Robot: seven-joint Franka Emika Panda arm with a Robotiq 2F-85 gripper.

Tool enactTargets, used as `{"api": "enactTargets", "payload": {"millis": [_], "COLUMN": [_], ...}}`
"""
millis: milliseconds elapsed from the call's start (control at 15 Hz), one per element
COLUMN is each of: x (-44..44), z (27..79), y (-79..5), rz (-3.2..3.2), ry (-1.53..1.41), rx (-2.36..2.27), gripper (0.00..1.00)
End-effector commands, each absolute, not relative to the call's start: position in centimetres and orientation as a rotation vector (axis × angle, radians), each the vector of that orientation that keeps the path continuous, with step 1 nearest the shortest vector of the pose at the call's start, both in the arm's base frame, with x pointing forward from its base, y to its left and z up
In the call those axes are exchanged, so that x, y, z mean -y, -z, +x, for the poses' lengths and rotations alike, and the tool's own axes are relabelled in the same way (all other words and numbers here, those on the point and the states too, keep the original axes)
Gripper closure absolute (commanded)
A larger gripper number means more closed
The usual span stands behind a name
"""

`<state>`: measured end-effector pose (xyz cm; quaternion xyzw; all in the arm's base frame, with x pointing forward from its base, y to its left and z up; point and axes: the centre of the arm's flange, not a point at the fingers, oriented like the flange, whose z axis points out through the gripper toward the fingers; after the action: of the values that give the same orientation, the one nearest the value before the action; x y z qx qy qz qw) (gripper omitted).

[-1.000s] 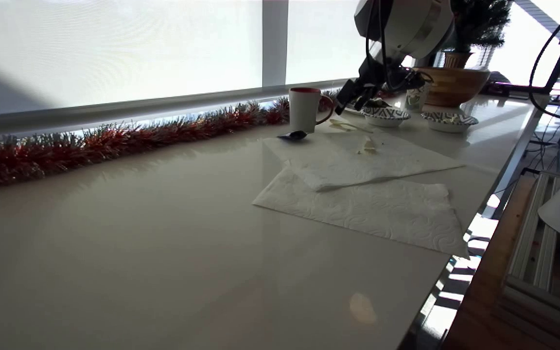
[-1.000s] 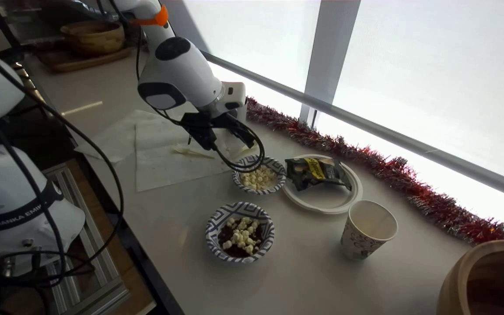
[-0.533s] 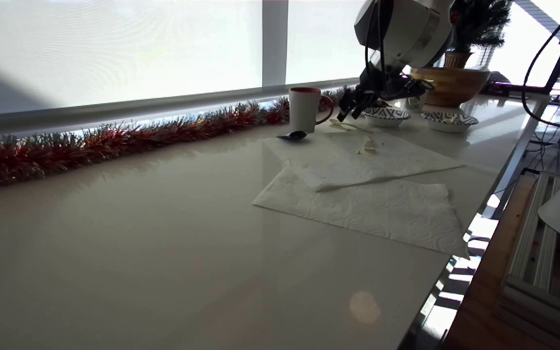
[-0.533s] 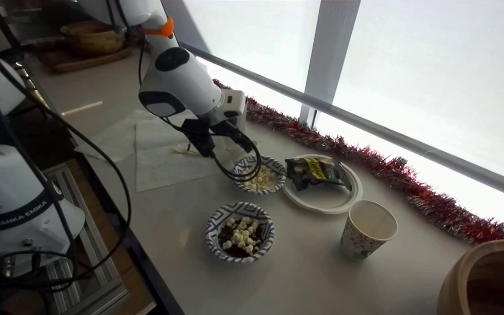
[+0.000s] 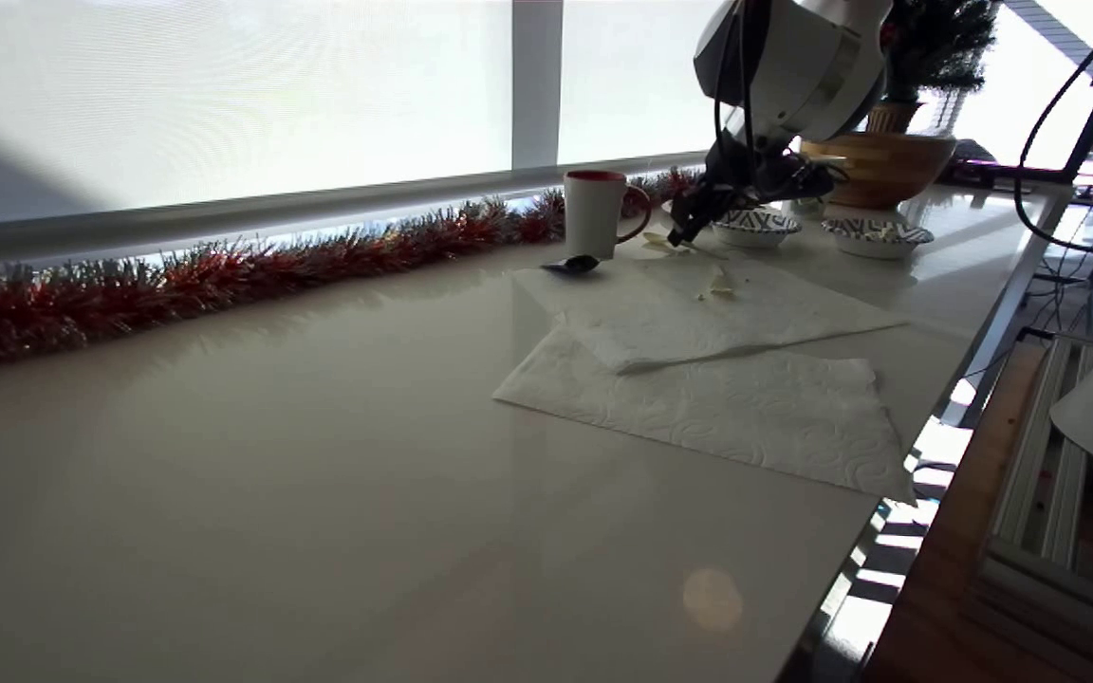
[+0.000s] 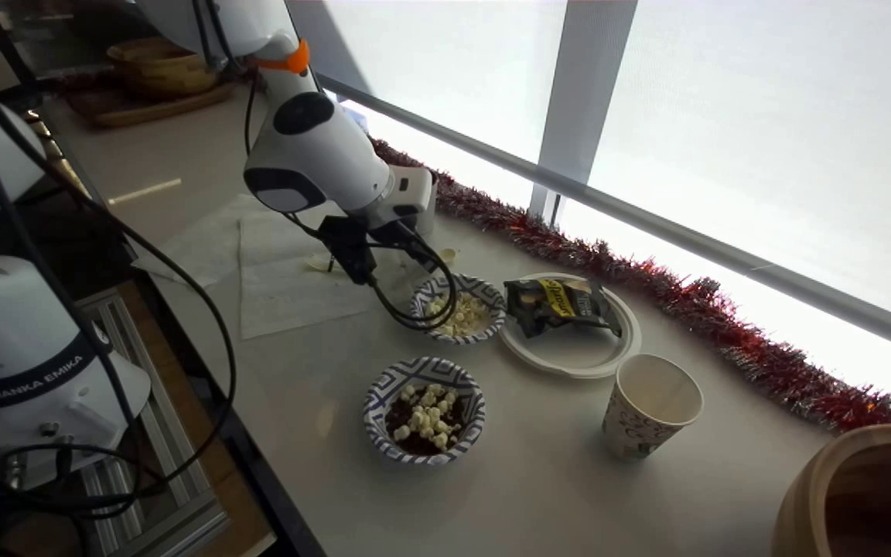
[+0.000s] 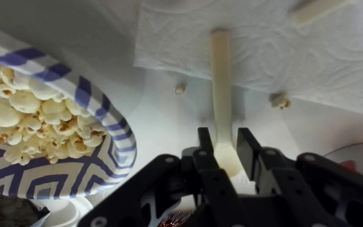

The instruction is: Move the contents from one bowl to the next

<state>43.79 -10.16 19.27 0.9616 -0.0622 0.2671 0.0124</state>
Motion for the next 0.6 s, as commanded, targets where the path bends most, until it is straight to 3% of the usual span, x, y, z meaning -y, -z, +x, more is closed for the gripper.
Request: {"api": "enactTargets", "payload": {"millis": [0,67,200,533], "x": [10.2,10.3,10.5,11.4], "z": [43.2,43.2,43.0,43.1], "y": [-19.3,-19.5,-20.8,-27.7], "rz": [2.986,2.983,2.979,2.974], "ry": [-0.830,-0.837,-0.860,-0.905], "rx": [0.201,0.203,0.198,0.170], "gripper": [0.72,0.89,1.00,0.96]}}
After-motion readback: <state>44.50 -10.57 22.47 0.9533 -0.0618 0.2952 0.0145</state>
